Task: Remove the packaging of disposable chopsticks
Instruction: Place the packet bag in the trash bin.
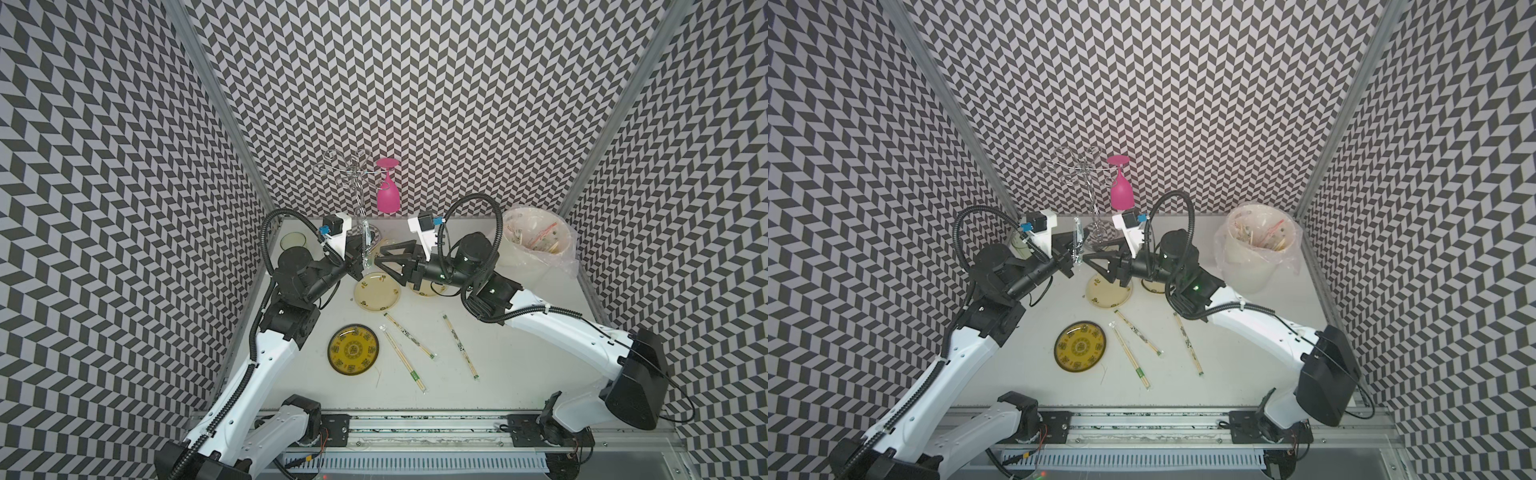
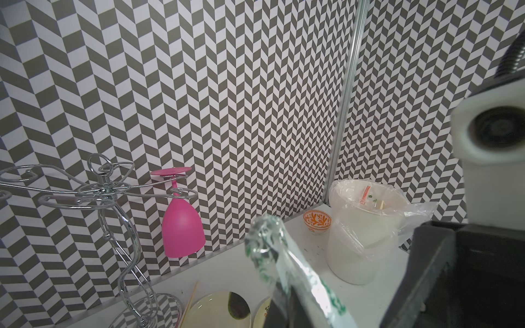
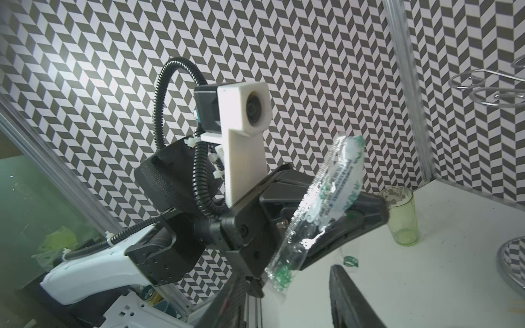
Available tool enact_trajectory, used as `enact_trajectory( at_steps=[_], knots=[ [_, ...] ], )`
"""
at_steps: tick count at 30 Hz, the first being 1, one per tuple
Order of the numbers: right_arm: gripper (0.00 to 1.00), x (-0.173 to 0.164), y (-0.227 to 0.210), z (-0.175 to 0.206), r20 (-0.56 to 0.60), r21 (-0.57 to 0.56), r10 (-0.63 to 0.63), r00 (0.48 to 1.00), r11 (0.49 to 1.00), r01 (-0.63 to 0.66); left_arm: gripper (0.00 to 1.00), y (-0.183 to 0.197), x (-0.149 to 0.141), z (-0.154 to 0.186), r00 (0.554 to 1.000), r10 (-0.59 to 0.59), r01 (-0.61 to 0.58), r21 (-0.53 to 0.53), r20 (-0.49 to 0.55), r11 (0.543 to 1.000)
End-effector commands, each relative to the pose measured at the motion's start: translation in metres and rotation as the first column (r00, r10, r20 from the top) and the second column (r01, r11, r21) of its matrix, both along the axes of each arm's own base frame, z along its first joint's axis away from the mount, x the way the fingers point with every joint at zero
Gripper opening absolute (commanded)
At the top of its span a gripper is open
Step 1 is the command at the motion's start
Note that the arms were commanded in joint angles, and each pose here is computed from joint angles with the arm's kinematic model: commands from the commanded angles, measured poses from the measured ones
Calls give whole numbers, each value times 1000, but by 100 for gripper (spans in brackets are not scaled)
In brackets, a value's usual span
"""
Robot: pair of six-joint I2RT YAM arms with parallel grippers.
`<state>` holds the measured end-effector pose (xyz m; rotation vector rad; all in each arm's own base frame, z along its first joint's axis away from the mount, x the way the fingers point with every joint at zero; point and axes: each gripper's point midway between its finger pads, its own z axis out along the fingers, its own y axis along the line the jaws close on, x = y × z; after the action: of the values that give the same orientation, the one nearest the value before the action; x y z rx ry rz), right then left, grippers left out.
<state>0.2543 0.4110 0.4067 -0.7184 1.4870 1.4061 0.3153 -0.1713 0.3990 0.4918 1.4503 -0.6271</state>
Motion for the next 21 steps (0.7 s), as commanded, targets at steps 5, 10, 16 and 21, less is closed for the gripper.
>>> enact_trajectory(
  at_steps=[5, 10, 16, 21],
  knots=[
    [48, 4, 16, 16, -59, 18, -35, 998, 999, 36, 0, 0, -5, 5, 999, -14, 14, 10, 42, 1000],
    [37, 4, 20, 19, -72, 21, -21, 997, 1000, 23, 0, -1, -3, 3, 999, -16, 15, 21, 39, 1000],
    [9, 0, 17, 23, -75, 35, -9, 997, 999, 12, 0, -2, -4, 2, 999, -25, 23, 37, 48, 999],
    [0, -2, 9, 31, -52, 51, -24, 998, 998, 27, 0, -1, -5, 3, 998, -24, 22, 38, 54, 999]
  ],
)
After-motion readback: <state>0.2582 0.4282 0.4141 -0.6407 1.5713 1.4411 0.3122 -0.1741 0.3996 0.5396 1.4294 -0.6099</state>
